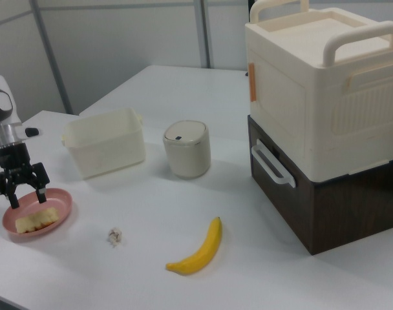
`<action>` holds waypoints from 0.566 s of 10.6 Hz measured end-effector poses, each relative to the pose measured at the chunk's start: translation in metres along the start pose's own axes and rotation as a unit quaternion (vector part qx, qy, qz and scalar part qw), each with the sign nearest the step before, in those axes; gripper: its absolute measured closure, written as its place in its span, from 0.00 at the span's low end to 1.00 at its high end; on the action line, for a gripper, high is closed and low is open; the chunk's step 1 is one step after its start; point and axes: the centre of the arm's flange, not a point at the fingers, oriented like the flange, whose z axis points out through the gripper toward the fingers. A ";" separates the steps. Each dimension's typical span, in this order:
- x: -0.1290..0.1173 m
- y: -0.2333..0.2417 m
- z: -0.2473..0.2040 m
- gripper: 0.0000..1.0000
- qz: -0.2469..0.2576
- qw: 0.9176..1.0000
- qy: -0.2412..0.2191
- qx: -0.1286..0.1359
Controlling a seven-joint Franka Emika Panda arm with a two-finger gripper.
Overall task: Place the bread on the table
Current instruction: 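Move the gripper over the bread roll on the pink plate and lower, then close the gripper on the bread roll and lift it off the plate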
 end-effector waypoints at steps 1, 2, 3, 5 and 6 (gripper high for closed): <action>0.004 -0.003 0.010 0.00 -0.001 1.000 -0.006 -0.004; 0.008 -0.005 0.016 0.00 -0.003 1.000 -0.009 -0.008; 0.011 -0.004 0.022 0.00 -0.004 1.000 -0.011 -0.016; 0.016 -0.004 0.031 0.04 -0.005 1.000 -0.016 -0.024; 0.018 -0.003 0.034 0.04 -0.006 0.999 -0.018 -0.027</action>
